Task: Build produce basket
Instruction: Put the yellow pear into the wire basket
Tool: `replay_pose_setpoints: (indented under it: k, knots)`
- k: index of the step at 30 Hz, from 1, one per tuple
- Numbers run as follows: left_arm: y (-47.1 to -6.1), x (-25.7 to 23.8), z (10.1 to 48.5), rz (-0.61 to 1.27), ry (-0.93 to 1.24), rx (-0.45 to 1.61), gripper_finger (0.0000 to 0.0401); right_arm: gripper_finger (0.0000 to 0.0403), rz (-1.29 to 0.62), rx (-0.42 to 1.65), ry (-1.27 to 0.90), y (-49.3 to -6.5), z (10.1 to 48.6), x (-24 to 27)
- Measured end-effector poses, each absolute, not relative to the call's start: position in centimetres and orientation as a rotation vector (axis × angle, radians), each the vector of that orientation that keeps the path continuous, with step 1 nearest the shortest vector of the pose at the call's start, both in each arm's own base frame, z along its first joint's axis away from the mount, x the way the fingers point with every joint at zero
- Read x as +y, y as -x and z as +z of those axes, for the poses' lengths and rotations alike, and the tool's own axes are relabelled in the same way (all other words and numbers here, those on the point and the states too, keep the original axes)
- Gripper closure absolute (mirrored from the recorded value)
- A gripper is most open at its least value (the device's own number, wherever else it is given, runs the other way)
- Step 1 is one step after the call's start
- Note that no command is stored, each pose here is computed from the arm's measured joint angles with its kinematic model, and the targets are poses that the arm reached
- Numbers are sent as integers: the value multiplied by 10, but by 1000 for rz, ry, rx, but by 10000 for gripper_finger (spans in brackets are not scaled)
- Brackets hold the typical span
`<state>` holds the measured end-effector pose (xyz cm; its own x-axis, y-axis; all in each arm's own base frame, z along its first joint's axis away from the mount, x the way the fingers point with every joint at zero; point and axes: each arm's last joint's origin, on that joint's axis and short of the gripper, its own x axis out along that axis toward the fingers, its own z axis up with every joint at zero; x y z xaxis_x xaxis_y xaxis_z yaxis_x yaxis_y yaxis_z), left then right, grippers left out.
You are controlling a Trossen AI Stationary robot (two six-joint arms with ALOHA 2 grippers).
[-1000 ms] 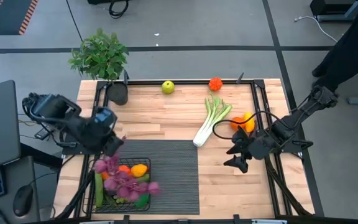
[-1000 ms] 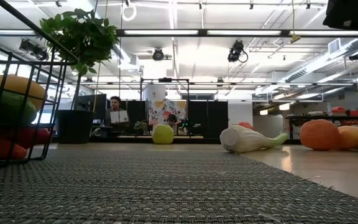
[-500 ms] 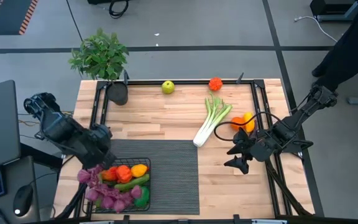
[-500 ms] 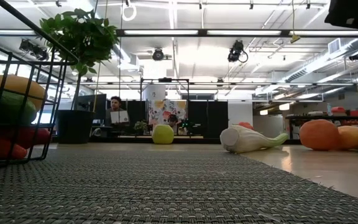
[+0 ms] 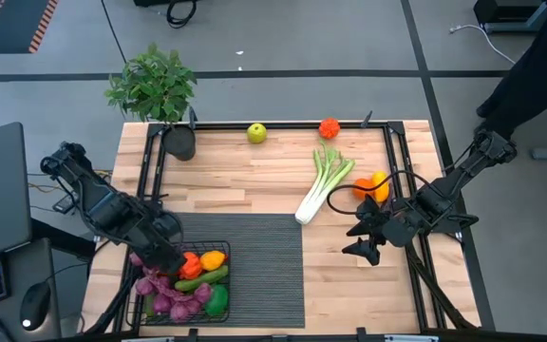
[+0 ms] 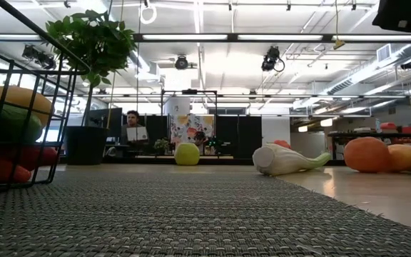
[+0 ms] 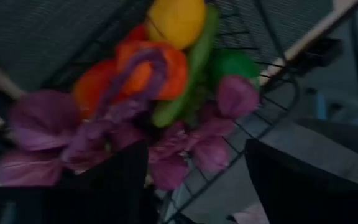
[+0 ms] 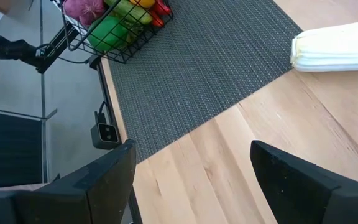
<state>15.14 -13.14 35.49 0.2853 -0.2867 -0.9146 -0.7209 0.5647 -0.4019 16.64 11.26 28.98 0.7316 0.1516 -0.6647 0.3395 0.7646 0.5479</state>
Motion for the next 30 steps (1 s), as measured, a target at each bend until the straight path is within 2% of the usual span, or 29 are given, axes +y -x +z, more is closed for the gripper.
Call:
replay_pose_setpoints:
  k: [4,9,14,23,30]
  knots:
    - [-155,-132,357,324,975,1252,114,85,-116,756,-708,-166,290,112]
    - [-167,-120,358,382,848,1026,122,85,-192,745,-663,-169,284,111]
    - [-186,-101,362,420,816,887,135,85,-311,858,-658,-171,268,110]
    - [-221,-45,362,588,554,720,161,85,-412,1043,-672,-186,237,123]
    - [-250,5,359,608,481,695,155,85,-618,1025,-801,-200,220,119]
